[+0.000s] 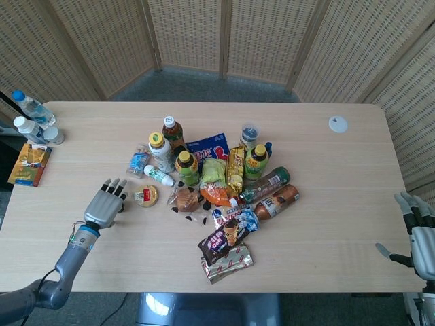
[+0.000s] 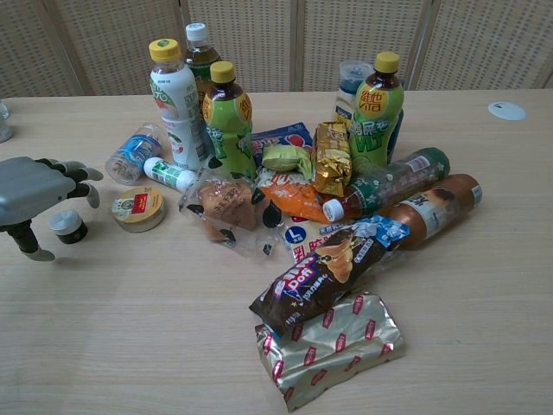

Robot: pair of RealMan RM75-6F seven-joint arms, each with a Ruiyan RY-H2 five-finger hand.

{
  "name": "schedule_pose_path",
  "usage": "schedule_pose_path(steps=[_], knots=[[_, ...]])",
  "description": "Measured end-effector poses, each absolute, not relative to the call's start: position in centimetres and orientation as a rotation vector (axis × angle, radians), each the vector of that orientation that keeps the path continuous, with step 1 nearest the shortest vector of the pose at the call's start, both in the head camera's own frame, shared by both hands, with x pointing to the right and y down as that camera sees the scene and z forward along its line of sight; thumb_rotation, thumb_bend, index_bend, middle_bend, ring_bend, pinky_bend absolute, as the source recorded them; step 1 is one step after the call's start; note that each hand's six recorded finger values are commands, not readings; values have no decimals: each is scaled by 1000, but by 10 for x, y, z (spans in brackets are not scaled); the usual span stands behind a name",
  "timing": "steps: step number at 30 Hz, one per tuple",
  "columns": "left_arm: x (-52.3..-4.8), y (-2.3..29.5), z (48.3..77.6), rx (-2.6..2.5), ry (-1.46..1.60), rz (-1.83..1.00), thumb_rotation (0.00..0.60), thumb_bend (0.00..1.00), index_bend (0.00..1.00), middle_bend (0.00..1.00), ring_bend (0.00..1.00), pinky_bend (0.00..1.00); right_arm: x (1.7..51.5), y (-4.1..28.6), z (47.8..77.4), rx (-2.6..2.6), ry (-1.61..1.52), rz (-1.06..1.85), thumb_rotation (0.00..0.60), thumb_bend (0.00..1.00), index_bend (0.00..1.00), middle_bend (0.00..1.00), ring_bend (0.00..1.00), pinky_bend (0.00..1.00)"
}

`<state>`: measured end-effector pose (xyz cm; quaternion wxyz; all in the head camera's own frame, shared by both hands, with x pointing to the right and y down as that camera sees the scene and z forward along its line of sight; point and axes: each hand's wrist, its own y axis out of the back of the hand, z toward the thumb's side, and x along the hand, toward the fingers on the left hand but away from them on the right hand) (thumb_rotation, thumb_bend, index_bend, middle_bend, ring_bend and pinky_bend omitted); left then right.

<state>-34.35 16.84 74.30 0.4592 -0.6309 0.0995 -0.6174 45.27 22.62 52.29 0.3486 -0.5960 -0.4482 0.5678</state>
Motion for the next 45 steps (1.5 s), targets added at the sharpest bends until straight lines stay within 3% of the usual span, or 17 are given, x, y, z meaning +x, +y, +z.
schedule_pose_path(steps=[8, 11, 19, 29, 36, 45], knots=[[-346, 162, 744, -1525, 269, -1518, 600, 0, 370, 264, 288, 380, 452, 227, 525, -1546, -1151, 1477, 587, 0, 0, 0, 0, 0], [-345, 164, 747, -1517, 262, -1520, 600, 0, 408, 283, 309, 409, 452, 227, 525, -1544, -1151, 1477, 587, 0, 0, 0, 0, 0], [-342, 166, 750, -1496, 252, -1508, 600, 0, 525, 451, 452, 436, 453, 226, 525, -1544, -1157, 1476, 586, 0, 0, 0, 0, 0], [-344, 170, 752, -1469, 240, -1504, 600, 0, 764, 642, 644, 571, 453, 226, 524, -1545, -1158, 1476, 583, 0, 0, 0, 0, 0], [-344, 168, 747, -1466, 262, -1485, 600, 0, 785, 664, 663, 581, 453, 226, 525, -1544, -1157, 1477, 587, 0, 0, 0, 0, 0], [-338, 153, 719, -1466, 342, -1432, 600, 0, 784, 664, 664, 581, 452, 226, 523, -1546, -1159, 1472, 588, 0, 0, 0, 0, 0]])
